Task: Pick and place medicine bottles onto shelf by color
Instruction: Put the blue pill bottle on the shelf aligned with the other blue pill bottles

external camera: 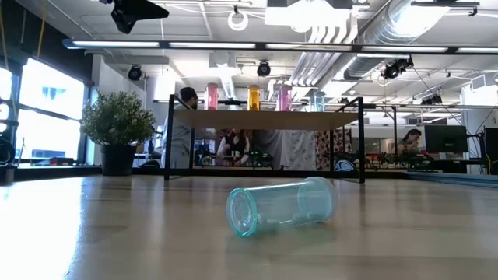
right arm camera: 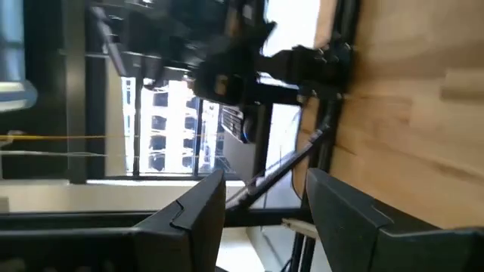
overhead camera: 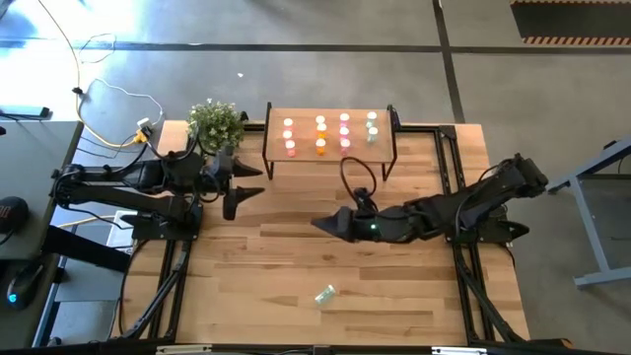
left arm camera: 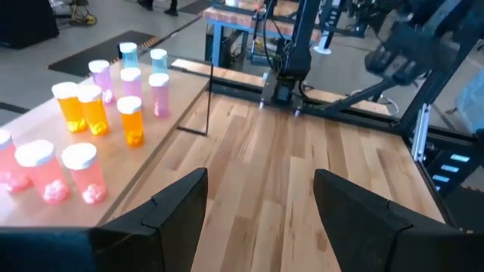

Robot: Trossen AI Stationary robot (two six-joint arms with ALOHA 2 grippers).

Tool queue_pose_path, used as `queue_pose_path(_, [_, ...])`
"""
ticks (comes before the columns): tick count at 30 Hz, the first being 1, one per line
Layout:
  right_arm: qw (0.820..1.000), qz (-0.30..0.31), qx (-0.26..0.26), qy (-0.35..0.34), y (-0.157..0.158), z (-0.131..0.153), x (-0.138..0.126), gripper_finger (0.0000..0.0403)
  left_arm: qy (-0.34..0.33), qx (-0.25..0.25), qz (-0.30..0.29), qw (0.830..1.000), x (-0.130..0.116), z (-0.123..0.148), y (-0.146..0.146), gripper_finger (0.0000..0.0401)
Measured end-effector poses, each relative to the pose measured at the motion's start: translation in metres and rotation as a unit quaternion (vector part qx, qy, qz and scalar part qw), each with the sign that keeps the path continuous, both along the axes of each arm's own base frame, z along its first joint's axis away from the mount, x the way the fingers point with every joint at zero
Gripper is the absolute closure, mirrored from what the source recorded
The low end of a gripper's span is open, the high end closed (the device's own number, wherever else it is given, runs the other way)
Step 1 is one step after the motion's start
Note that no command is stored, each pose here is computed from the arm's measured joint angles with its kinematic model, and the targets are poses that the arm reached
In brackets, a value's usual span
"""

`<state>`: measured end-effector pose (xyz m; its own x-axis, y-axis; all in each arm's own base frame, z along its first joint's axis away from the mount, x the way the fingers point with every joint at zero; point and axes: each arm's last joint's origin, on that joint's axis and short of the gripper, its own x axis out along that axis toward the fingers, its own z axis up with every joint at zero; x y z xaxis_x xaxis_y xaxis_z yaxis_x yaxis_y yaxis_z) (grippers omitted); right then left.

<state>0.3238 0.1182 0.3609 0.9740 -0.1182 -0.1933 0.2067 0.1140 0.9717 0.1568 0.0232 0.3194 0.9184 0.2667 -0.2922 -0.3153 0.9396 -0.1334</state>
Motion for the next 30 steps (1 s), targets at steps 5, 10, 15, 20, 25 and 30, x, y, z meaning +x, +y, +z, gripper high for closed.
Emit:
queue_pose_path(5, [0.998, -0.002, -0.056, 0.039, -0.002, 0.029, -0.007, 0.0226, -0.003, 0.007, 0.001, 1.0, -0.002, 0.001, 0.0, 0.0169])
queue_pose_path(10, [0.989, 0.048, -0.034, 0.137, -0.003, 0.032, -0.019, 0.0226, 0.013, 0.022, 0.017, 1.0, -0.004, -0.001, 0.001, 0.0169])
queue_pose_path(15, [0.97, 0.114, 0.01, 0.214, 0.0, 0.021, -0.025, 0.0226, 0.005, -0.024, 0.049, 0.998, -0.005, -0.002, 0.002, 0.0169])
queue_pose_path(20, [0.946, 0.172, 0.021, 0.275, 0.016, 0.0, -0.018, 0.0226, 0.005, -0.071, 0.063, 0.995, -0.005, -0.005, 0.001, 0.0169])
queue_pose_path(25, [0.922, 0.191, 0.089, 0.325, 0.037, -0.025, -0.008, 0.0226, 0.008, -0.107, 0.075, 0.991, -0.006, -0.008, 0.001, 0.0169])
queue_pose_path(30, [0.912, 0.161, 0.152, 0.346, 0.062, -0.05, 0.005, 0.0226, 0.024, -0.106, 0.08, 0.991, -0.008, -0.01, 0.001, 0.0169])
